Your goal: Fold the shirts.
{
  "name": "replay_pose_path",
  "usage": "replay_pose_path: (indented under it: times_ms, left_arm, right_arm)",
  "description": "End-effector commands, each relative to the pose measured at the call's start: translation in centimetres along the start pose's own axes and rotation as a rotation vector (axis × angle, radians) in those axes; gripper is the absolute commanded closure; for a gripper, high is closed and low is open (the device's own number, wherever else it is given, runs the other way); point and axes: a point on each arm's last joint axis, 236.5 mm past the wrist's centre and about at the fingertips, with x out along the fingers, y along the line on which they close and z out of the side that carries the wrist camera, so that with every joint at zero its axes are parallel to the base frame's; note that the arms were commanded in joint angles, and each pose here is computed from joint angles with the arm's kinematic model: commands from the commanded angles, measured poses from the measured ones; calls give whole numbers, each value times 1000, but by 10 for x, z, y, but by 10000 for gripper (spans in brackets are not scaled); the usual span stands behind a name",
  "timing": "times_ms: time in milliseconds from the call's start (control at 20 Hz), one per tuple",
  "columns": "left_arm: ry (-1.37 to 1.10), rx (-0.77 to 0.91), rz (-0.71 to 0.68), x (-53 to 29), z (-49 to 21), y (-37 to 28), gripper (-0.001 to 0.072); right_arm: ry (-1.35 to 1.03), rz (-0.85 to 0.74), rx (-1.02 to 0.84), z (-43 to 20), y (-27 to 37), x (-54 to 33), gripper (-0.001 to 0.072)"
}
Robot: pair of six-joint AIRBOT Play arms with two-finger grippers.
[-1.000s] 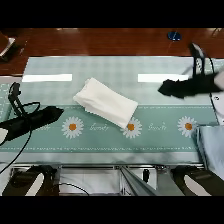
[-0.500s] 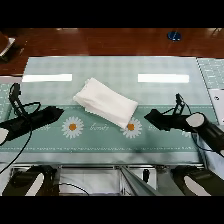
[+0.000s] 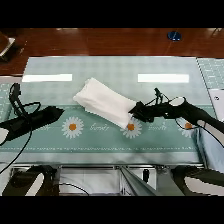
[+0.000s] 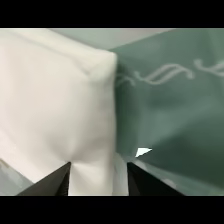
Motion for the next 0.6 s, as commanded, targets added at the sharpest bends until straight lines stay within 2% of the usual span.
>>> replay_pose_path:
  times_ms: [0, 100, 300, 550]
  left_arm:
    - [1, -1, 1, 0, 0, 0, 690]
    - [2, -1, 1, 0, 0, 0, 689]
    - [0, -1, 1, 0, 0, 0, 689]
    - [1, -1, 1, 0, 0, 0, 689]
  right_arm:
    - [67, 2, -72, -2, 18, 26, 382]
    - [63, 30, -180, 2, 40, 28, 685]
    - [80, 81, -406, 19, 99, -4, 692]
    - [-93, -46, -671, 56, 173, -100, 692]
